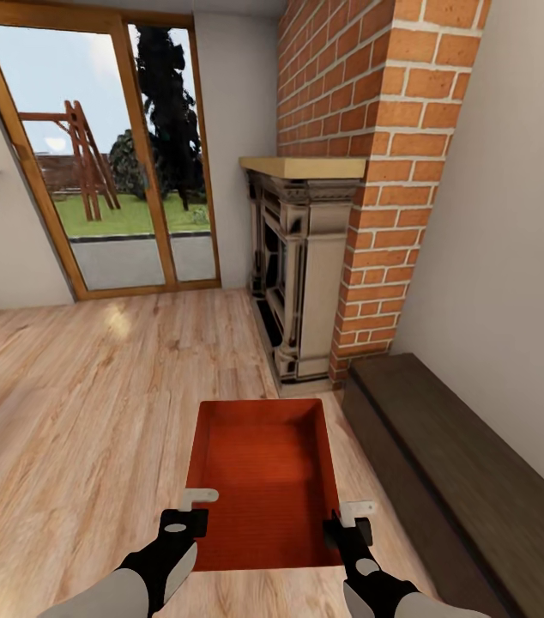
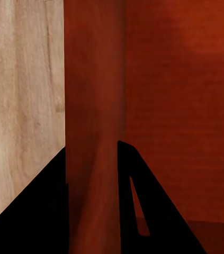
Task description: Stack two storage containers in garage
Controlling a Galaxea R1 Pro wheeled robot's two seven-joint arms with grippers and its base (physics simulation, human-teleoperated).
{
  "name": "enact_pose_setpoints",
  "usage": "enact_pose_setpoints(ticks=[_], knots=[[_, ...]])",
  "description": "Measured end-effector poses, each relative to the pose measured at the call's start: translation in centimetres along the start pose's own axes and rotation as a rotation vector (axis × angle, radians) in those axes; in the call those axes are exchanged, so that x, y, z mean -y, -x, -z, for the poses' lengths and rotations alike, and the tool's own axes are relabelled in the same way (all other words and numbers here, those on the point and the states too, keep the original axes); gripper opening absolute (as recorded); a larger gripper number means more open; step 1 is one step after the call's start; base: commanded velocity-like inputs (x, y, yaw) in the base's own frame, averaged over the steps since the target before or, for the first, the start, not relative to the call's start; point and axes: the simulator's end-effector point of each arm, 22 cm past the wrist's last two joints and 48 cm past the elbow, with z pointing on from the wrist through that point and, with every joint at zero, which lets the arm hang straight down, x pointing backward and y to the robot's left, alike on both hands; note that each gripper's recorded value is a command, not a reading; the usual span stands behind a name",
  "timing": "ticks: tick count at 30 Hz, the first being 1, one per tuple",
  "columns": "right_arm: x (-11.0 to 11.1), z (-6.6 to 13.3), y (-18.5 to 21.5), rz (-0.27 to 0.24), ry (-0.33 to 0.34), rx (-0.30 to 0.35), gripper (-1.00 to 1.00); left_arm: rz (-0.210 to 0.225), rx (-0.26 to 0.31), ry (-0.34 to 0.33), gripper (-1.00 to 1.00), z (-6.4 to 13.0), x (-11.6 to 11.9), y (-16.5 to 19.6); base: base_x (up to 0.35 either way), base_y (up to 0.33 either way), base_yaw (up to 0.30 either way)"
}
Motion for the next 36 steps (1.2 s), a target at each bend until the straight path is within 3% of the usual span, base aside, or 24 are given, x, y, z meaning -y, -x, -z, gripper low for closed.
enact_pose_setpoints(ticks=[36], knots=[[0.2,0.8,3.2,-0.001,-0.004,0.06,-1.0,0.01,0.059,0.003,-1.0,1.5,-0.4,3.0,0.0,0.0,0.0]])
